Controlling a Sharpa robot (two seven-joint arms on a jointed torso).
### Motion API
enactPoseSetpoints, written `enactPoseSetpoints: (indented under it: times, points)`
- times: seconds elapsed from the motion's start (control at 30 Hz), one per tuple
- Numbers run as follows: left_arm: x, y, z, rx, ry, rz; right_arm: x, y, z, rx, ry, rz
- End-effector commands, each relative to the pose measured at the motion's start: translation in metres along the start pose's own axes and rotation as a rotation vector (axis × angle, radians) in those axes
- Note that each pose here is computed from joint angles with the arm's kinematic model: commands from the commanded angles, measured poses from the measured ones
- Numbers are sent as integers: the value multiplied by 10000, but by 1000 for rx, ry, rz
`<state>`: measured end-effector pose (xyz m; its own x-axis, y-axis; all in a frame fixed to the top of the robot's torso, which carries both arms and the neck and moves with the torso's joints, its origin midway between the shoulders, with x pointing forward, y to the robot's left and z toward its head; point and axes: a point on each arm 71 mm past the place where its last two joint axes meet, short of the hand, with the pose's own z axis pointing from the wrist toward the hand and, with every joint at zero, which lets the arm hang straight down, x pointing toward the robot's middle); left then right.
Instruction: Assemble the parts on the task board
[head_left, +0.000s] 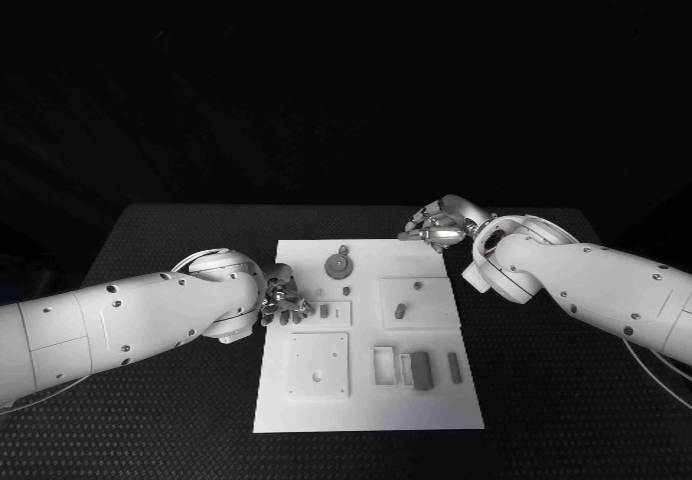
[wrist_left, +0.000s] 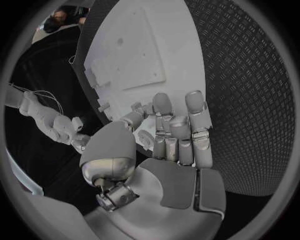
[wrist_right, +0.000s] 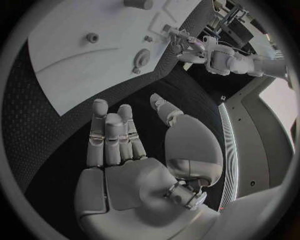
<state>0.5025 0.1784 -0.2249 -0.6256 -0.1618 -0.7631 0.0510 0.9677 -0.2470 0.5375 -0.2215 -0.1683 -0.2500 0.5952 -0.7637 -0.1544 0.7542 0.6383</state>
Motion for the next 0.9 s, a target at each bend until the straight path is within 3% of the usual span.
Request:
enactPoseSetpoints:
  times: [0.03, 0.9]
  points:
    - [43, 48, 19, -25, 8, 1, 9, 0, -1, -4, 13, -3]
    - [21, 64, 19, -26, -14, -13, 20, -21, -3, 0, 15, -3]
